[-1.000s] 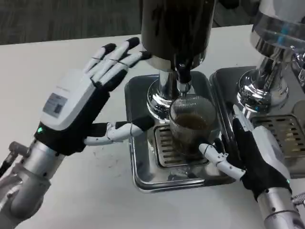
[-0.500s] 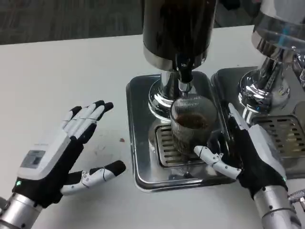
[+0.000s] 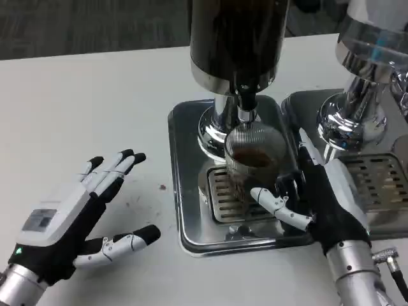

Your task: Grasp the cup under the faucet to collect the drink, then remove the cup.

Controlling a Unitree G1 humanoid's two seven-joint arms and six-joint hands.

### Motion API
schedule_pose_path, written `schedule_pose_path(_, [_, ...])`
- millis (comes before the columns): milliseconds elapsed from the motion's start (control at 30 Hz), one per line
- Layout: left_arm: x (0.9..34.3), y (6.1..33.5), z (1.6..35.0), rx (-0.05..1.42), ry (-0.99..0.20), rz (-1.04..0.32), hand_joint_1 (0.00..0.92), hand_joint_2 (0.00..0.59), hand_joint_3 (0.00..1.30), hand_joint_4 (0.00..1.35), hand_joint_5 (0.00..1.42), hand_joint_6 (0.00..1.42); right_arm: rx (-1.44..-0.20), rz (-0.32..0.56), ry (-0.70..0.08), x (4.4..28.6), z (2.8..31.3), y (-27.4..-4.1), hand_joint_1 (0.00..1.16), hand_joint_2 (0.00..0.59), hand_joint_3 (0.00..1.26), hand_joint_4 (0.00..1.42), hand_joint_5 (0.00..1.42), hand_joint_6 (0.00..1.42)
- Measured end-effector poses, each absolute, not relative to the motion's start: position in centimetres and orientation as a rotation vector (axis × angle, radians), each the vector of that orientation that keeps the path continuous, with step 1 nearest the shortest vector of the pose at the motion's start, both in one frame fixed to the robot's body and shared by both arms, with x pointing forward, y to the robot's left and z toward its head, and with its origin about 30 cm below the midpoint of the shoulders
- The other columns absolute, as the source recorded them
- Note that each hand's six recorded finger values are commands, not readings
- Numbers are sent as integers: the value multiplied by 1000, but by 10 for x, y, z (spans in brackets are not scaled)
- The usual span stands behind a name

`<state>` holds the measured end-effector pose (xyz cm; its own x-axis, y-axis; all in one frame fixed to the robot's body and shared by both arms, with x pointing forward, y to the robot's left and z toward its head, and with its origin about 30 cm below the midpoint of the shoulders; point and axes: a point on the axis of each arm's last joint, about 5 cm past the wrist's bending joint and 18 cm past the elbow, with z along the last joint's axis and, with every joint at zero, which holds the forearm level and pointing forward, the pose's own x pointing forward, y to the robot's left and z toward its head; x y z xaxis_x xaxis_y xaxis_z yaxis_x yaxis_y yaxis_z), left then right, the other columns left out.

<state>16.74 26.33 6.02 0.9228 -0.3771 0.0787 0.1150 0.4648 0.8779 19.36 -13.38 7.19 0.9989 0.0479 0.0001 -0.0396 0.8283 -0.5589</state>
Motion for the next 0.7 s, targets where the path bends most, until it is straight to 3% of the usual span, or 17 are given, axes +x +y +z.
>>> schedule_pose_path(333, [165,266,61,1056,-268,-308,0,114,133,0,89,0,-540,91,-75,200,70,-130,601,180,0,0,26,164])
schedule_pose_path(700, [162,269,62,1074,-258,-309,0,118,168,0,100,0,-517,96,-60,200,66,-128,650,173,0,13,83,211])
